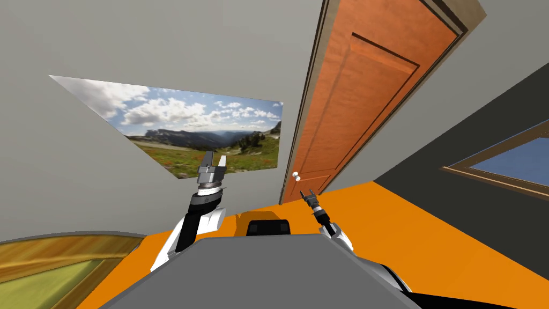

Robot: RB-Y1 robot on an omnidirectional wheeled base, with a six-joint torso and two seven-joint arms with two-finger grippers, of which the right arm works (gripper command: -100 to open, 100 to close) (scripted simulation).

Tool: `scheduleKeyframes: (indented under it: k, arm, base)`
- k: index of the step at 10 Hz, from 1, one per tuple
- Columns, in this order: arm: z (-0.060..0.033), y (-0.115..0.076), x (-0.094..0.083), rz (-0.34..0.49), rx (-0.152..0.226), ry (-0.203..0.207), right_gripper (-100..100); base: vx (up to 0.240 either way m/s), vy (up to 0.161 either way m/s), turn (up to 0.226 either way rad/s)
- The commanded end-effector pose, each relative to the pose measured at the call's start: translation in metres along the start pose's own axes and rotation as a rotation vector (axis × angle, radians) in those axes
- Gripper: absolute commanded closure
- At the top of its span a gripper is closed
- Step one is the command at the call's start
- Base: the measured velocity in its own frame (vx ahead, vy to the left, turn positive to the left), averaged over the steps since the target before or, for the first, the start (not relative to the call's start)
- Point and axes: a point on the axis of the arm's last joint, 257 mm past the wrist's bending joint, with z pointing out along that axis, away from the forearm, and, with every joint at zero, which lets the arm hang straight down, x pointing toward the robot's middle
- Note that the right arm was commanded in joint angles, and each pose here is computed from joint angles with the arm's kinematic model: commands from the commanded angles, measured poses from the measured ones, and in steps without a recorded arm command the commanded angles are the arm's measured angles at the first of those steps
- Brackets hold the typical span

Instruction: Pull the door open

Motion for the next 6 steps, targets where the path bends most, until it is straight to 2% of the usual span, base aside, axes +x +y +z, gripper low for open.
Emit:
scheduleKeyframes:
  k: [1,2,4,6]
  arm:
    - [0.0000,0.000,0.000,0.000,0.000,0.000,-100]
    - [-0.0031,-0.005,0.000,0.000,0.016,-0.003,-100]
    - [-0.0052,-0.009,-0.001,0.000,0.028,-0.005,-100]
    - [-0.0102,-0.018,-0.001,0.001,0.055,-0.010,-100]
  base:
    - [-0.080,-0.014,-0.007]
    - [0.081,0.011,0.099]
    - [0.177,0.040,0.085]
    - [0.190,0.030,0.130]
